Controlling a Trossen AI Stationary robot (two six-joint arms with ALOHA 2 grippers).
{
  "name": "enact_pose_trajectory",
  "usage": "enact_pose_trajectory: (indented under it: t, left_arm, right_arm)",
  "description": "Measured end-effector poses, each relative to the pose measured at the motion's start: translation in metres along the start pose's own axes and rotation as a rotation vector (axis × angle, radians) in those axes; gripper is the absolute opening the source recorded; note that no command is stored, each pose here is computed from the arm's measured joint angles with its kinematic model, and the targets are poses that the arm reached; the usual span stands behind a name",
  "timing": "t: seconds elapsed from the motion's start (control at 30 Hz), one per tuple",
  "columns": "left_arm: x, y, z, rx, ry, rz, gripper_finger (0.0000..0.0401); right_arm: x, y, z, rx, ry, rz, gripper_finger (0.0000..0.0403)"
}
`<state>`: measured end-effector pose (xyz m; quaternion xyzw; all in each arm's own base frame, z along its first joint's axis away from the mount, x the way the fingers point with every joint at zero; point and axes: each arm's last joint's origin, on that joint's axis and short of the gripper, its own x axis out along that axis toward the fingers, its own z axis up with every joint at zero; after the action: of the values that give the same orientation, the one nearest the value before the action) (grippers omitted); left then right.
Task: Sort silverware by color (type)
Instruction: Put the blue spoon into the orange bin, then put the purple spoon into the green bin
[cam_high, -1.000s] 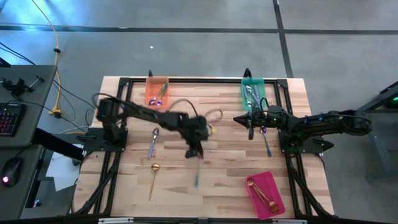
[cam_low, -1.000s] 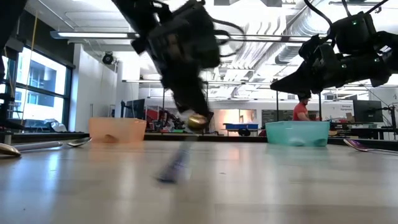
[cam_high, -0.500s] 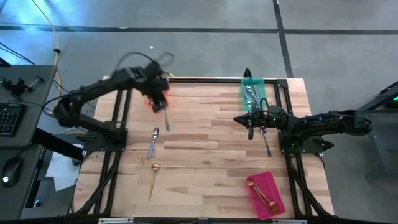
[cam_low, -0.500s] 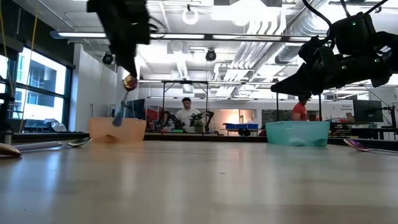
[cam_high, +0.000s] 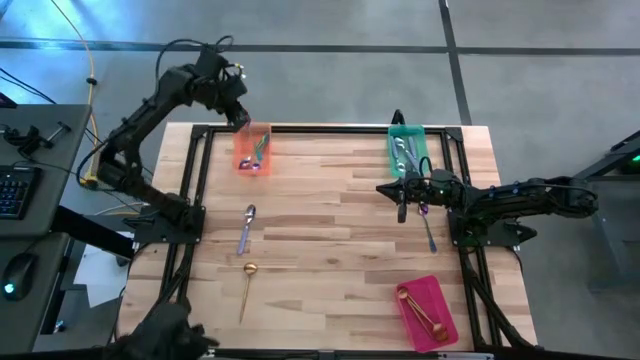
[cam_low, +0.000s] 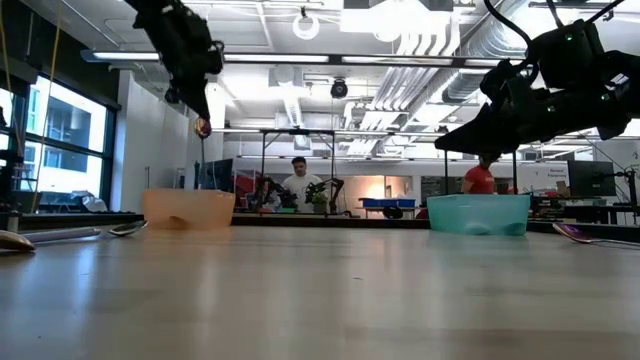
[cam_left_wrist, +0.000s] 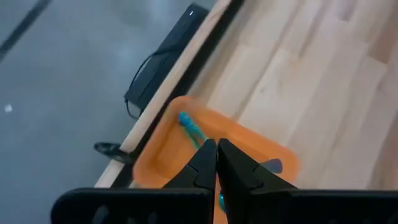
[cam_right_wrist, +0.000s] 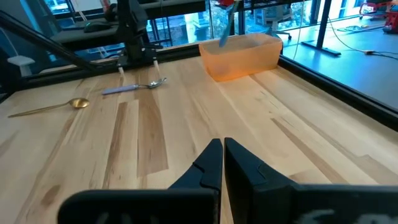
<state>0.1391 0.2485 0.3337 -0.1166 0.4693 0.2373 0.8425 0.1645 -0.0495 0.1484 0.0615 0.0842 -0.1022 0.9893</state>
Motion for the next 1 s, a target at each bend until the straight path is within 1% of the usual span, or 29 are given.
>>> enact_pose_trajectory:
  t: [0.1, 0.23, 0.4, 0.57, 0.67, 0.77, 0.93, 1.0]
  left_arm:
    - [0.018, 0.018, 0.001, -0.046, 0.048, -0.014, 0.0000]
    - [0.052, 0.035, -0.005, -0.100, 0.145, -0.067, 0.0000]
    - [0.085, 0.045, -0.009, -0.125, 0.203, -0.099, 0.0000]
    - [0.104, 0.050, -0.011, -0.151, 0.232, -0.108, 0.0004]
    - [0.107, 0.053, -0.010, -0.170, 0.221, -0.079, 0.0019]
    - [0.104, 0.052, -0.008, -0.170, 0.205, -0.070, 0.0041]
    - [0.088, 0.046, -0.003, -0.183, 0.170, -0.050, 0.0086]
    - [0.079, 0.041, 0.000, -0.170, 0.148, -0.041, 0.0098]
  right_arm:
    - [0.000, 0.000, 0.000, 0.000, 0.000, 0.000, 0.0000]
    - [0.000, 0.000, 0.000, 0.000, 0.004, 0.000, 0.0000]
    - [0.000, 0.000, -0.001, -0.007, 0.011, 0.000, 0.0000]
    - [0.000, 0.000, -0.002, -0.014, 0.021, -0.001, 0.0000]
    - [0.000, 0.000, -0.003, -0.019, 0.035, -0.002, 0.0000]
    - [0.000, -0.001, -0.003, -0.022, 0.036, -0.004, 0.0000]
    - [0.000, -0.001, -0.004, -0.030, 0.037, -0.004, 0.0000]
    - [0.000, -0.001, -0.003, -0.037, 0.031, -0.006, 0.0000]
